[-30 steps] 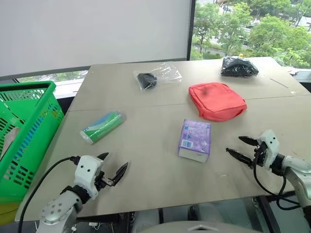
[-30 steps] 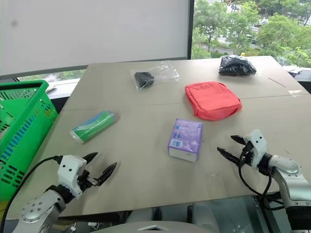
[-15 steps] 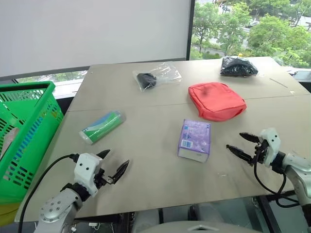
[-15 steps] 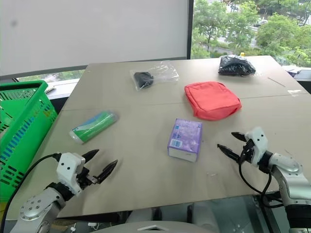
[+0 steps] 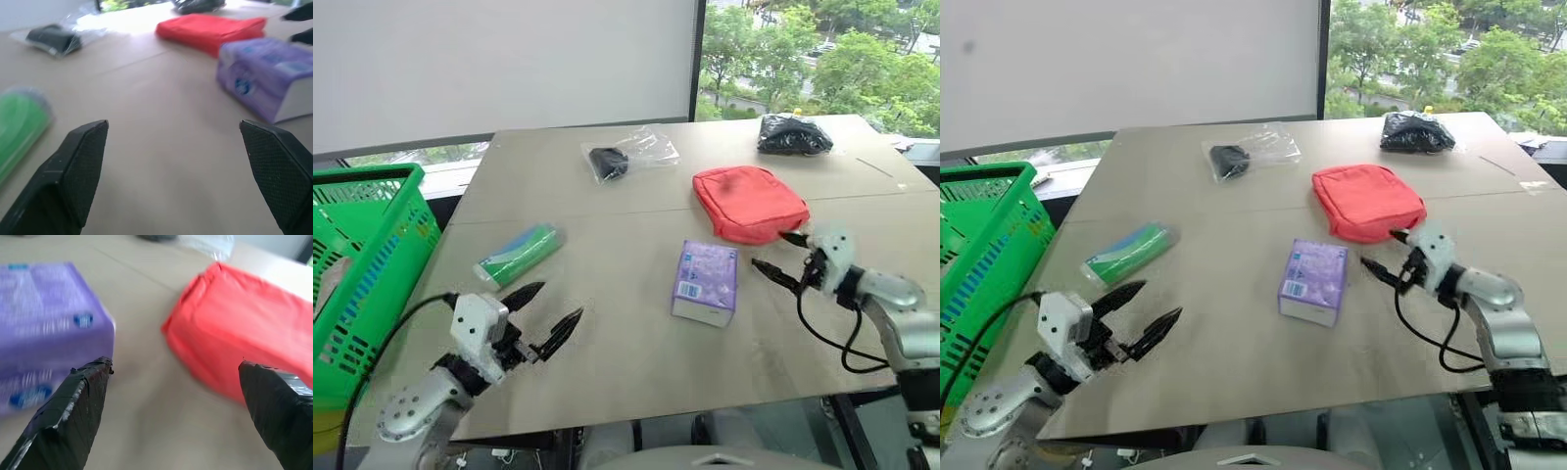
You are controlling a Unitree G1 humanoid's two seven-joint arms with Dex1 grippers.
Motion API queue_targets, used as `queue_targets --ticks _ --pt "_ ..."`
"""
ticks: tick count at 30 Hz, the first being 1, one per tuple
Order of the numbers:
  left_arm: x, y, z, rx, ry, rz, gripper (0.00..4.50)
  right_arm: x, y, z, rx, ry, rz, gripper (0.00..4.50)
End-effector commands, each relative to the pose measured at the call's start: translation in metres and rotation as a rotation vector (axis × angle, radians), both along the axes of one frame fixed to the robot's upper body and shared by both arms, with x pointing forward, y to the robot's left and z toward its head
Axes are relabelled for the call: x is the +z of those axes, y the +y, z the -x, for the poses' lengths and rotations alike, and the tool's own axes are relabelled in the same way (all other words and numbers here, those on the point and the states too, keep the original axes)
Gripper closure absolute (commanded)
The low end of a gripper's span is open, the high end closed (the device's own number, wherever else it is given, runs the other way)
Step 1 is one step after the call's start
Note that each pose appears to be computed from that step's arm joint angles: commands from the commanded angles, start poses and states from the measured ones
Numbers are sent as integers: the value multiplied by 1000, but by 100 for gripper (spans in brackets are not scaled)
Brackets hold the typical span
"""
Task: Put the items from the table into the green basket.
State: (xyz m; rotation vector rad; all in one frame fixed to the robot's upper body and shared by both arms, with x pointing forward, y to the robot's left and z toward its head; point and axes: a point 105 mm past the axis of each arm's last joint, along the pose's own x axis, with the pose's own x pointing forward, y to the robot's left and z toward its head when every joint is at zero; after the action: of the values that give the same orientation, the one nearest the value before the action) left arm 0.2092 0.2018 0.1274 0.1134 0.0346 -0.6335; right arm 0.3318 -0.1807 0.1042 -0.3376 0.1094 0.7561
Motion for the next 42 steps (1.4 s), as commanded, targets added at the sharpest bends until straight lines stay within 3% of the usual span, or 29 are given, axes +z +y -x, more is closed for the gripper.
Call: queue_targets --ticks 1,10,13,19,20,23,26,33,37,42 --pt "27 -14 -3 -70 -63 4 8 7 11 -20 -8 -48 71 0" --pt "34 -22 -9 -80 -76 -33 8 -22 22 -70 -126 24 198 0" --pt "34 -23 -7 -73 -74 -37 0 -19 22 -76 -141 0 210 128" --pt "33 -24 -6 -52 -75 -46 0 -14 9 -85 -212 -44 220 435" --pt "34 -25 -6 -52 -79 -44 0 -11 4 -88 -241 -56 222 448" --pt "38 -27 -7 -59 -95 -37 0 -2 -20 -98 -388 -98 249 448" --pt "48 -34 -10 -100 -125 -22 0 16 -70 -107 -651 -164 292 448" --pt "58 -53 -15 -192 -148 3 0 22 -135 -97 -891 -193 472 448" --pt "65 -56 -20 -194 -179 37 0 22 -133 -97 -860 -209 494 284" --pt "62 -43 -31 -121 -175 -22 0 43 -86 -102 -675 -256 217 80"
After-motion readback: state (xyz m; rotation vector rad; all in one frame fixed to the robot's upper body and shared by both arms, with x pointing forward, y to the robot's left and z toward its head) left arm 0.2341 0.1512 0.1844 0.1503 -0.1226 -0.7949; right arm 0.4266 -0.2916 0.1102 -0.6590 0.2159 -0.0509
